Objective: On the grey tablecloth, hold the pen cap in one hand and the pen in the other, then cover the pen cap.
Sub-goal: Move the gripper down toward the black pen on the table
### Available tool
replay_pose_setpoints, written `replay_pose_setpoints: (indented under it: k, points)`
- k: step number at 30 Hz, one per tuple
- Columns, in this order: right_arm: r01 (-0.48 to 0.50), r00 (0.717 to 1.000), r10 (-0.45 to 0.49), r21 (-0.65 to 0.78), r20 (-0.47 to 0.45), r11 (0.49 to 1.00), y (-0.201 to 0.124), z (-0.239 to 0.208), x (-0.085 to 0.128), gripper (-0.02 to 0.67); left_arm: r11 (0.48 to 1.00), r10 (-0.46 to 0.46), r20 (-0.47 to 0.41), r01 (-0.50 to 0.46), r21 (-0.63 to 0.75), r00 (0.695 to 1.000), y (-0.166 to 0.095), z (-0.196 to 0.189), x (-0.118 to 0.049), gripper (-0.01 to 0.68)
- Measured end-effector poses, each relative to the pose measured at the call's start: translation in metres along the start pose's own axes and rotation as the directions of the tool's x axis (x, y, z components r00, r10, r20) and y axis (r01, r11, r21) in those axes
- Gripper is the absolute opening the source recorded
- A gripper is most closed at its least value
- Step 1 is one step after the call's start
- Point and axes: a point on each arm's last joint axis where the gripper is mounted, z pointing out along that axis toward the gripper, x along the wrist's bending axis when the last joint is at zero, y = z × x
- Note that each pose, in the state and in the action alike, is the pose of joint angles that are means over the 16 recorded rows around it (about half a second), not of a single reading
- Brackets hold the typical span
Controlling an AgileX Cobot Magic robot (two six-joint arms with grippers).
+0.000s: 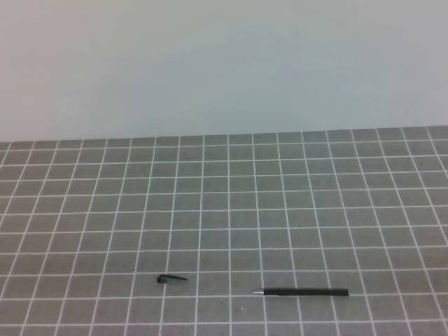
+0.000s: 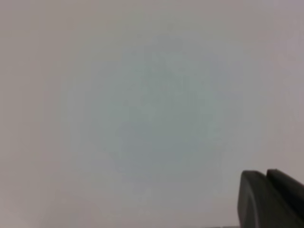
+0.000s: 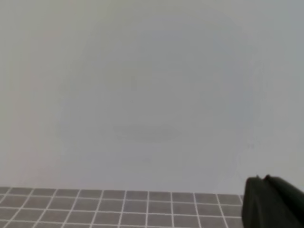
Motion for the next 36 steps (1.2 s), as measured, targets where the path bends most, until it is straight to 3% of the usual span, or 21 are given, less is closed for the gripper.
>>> replay_pose_setpoints:
  k: [10,17,22,26,29,31,36]
  points:
    - [-0.040,0.998,0.028,0.251,0.051,0.967,0.040,0.012,-0.013,0.004,0.983,-0.049,-0.040,0.055,0.174,0.998,-0.003,0.013,0.002,-0.002]
    - [-0.066,0.997,0.050,0.384,0.050,0.921,0.071,0.046,-0.018,0.004,0.935,-0.075,-0.064,0.093,0.343,0.995,-0.008,0.032,0.001,-0.002]
    - [-0.035,0.999,0.043,0.497,-0.006,0.867,0.087,0.083,-0.018,0.004,0.891,-0.080,-0.052,0.095,0.443,0.995,-0.013,0.044,-0.002,-0.002]
    - [0.049,0.992,0.034,0.624,-0.120,0.780,0.089,0.116,-0.013,0.004,0.861,-0.078,-0.018,0.076,0.503,0.997,-0.016,0.050,-0.005,-0.002]
    - [0.146,0.965,0.060,0.715,-0.255,0.684,0.084,0.140,-0.006,0.004,0.839,-0.074,0.028,0.047,0.541,0.997,-0.017,0.053,-0.009,-0.002]
    - [0.218,0.929,0.107,0.756,-0.355,0.617,0.078,0.156,0.001,0.004,0.826,-0.079,0.064,0.029,0.563,0.995,-0.018,0.055,-0.012,-0.002]
    - [0.379,0.787,0.276,0.785,-0.553,0.490,0.055,0.197,0.021,0.004,0.798,-0.103,0.158,-0.013,0.603,0.982,-0.020,0.057,-0.021,-0.003]
